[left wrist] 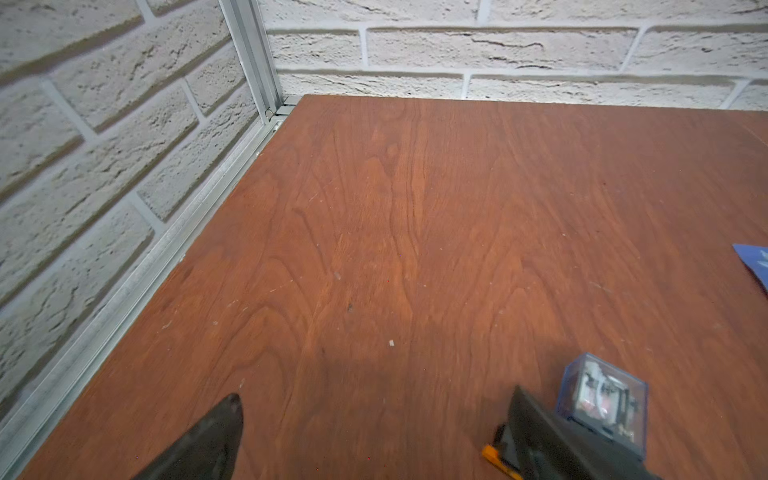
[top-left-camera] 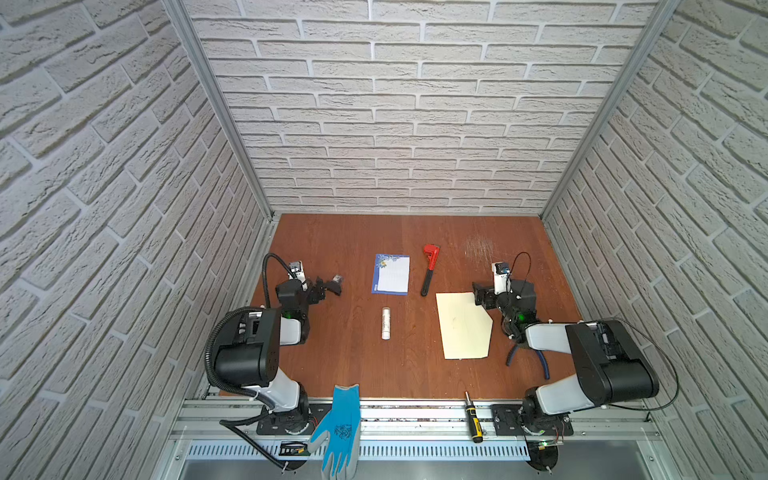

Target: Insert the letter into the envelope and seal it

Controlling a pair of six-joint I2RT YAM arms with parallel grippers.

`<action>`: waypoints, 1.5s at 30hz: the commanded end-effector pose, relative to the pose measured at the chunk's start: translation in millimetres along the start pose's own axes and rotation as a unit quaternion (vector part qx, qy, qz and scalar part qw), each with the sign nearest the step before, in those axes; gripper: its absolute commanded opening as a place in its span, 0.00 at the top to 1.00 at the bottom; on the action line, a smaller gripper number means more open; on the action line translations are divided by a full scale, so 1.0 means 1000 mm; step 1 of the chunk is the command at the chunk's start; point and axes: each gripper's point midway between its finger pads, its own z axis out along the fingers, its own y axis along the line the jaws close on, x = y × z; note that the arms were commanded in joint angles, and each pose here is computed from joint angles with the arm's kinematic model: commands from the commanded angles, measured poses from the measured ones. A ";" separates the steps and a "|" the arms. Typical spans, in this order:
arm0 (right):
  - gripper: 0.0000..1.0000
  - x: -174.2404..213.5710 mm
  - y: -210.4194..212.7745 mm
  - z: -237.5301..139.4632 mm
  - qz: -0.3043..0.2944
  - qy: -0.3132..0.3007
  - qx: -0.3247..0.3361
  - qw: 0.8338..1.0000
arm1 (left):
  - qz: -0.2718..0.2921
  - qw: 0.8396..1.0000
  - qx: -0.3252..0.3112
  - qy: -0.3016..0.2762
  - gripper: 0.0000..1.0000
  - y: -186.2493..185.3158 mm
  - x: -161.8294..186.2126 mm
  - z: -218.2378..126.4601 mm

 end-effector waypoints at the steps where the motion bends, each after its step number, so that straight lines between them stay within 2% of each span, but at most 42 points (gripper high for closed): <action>1: 0.00 -0.020 0.000 -0.002 -0.004 -0.029 -0.002 1.000 | 0.004 1.000 0.001 -0.026 0.02 0.000 -0.016 0.001; 41: 0.00 -0.020 -0.002 -0.001 0.000 -0.028 -0.003 1.000 | 0.001 1.000 0.005 -0.026 0.02 0.000 -0.017 0.001; 45: 0.00 -0.021 -0.003 -0.002 0.006 -0.032 -0.008 0.999 | -0.006 0.999 -0.026 -0.025 0.05 0.011 -0.026 -0.005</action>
